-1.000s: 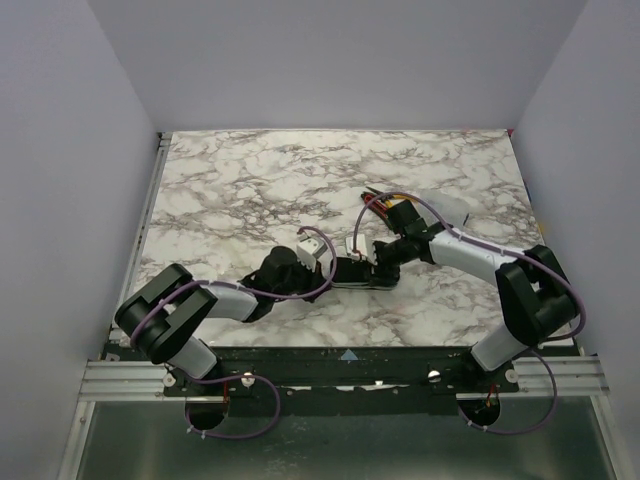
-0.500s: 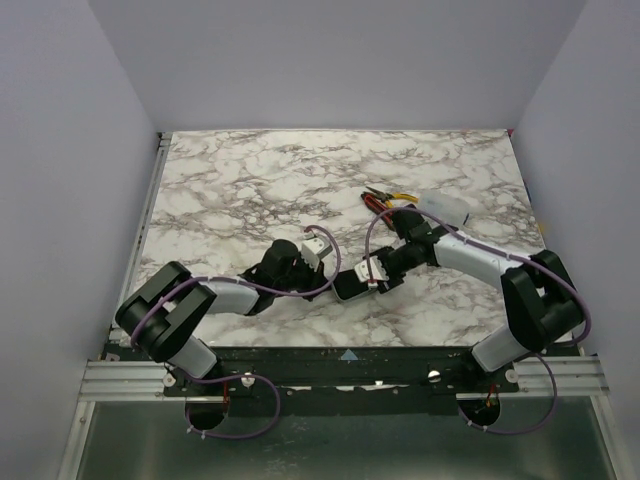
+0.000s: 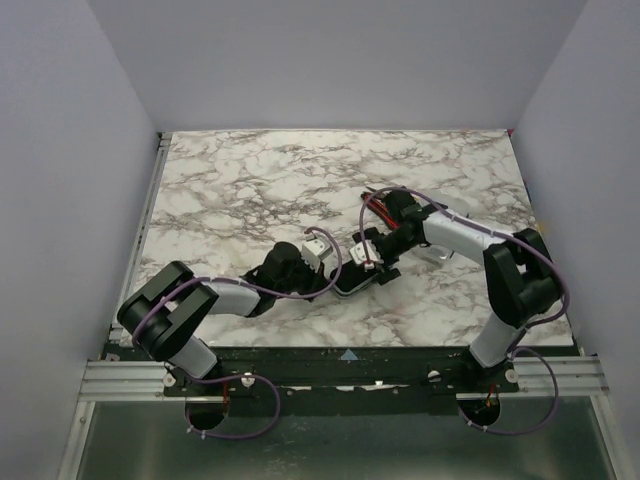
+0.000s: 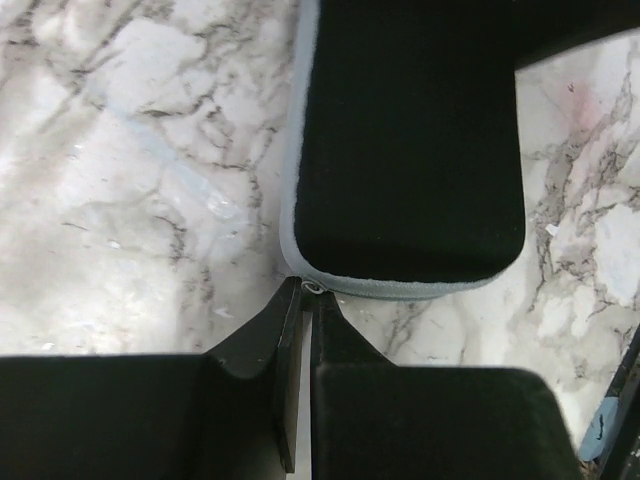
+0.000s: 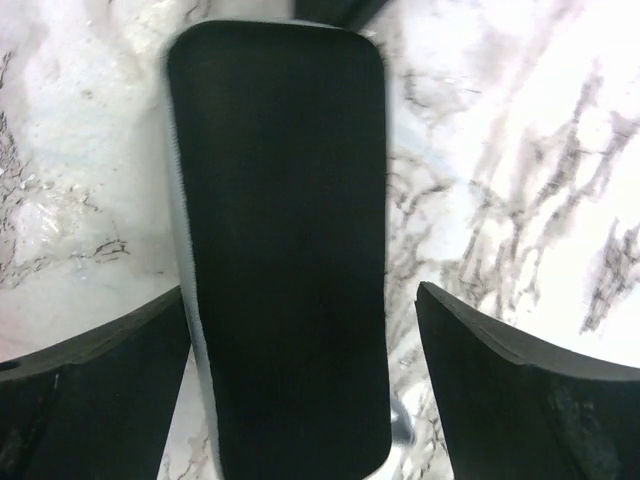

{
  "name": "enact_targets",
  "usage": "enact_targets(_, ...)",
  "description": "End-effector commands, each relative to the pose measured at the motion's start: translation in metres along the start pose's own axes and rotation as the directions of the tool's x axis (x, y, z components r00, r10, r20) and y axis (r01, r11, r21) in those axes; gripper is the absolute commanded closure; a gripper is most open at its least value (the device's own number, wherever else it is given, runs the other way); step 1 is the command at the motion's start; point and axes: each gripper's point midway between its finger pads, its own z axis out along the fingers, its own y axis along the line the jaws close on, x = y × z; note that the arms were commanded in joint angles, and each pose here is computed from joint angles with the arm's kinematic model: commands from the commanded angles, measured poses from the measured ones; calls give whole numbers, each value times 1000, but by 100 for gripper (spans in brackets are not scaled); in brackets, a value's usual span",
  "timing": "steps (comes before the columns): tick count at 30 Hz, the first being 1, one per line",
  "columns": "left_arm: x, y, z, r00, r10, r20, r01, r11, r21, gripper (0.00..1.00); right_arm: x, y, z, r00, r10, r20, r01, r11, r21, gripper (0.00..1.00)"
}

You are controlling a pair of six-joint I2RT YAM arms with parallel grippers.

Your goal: Open the umbrella

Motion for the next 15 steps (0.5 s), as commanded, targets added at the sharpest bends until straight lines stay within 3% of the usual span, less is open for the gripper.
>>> enact_targets(1,-11,-15,-2,997,13,79,-12,1000,-15,100,-24,-18,-24,981,145,125,-154,986,70,7)
enact_targets(4,-10,-16,-2,996,17,82,-15,1000,-23,100,-39,-18,-48,942,284,177,-304,948,94,3)
enact_targets(8,-12,-16,3,997,13,82,-10,999,-34,100,-53,-15,-79,801,559,213,-591,793,144,2)
enact_targets(12,-14,-24,12,997,-7,83,9,1000,-23,100,-42,0,-91,530,823,205,-845,490,215,2)
enact_targets(15,-13,-32,20,997,-15,69,16,1000,-15,100,-35,9,-96,233,943,237,-957,179,228,3)
